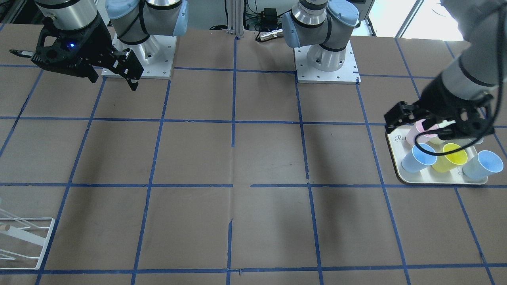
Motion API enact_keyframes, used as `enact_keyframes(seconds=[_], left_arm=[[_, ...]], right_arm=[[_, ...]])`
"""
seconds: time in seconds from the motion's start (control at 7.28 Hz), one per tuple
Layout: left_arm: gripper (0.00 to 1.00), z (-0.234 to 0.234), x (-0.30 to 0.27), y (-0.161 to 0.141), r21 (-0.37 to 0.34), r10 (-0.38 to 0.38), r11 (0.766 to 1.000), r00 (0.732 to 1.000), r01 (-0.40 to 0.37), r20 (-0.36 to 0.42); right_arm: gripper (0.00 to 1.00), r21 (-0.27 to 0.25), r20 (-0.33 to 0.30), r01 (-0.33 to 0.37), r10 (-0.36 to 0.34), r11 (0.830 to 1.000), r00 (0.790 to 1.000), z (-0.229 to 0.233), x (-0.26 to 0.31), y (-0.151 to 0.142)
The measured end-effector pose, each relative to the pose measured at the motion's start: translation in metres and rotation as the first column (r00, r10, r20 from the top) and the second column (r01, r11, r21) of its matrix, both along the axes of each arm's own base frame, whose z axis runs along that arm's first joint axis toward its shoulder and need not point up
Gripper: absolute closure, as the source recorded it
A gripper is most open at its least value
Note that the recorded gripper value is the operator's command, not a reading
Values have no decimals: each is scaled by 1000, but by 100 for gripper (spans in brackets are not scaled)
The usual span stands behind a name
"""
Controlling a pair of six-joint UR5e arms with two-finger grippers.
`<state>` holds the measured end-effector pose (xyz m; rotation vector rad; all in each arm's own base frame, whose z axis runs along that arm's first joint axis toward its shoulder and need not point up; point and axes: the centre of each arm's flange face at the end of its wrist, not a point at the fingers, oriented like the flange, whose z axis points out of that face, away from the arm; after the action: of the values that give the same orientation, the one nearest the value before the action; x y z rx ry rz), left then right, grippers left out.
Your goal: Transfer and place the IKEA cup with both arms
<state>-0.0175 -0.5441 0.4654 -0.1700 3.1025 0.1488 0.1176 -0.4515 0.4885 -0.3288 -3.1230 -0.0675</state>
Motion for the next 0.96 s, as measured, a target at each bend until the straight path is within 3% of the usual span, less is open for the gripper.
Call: enact_keyframes(seconds=[0.41,0.96], left_arm=[[0,23,-91,48,-88,-4,996,1000,5,10],[0,28,-103,53,-145,-37,989,998,31,-43]], right_arm=[[0,2,-1,0,0,1000,1000,-1,0,3],[0,-6,-7,0,0,1000,1000,3,-1,2]])
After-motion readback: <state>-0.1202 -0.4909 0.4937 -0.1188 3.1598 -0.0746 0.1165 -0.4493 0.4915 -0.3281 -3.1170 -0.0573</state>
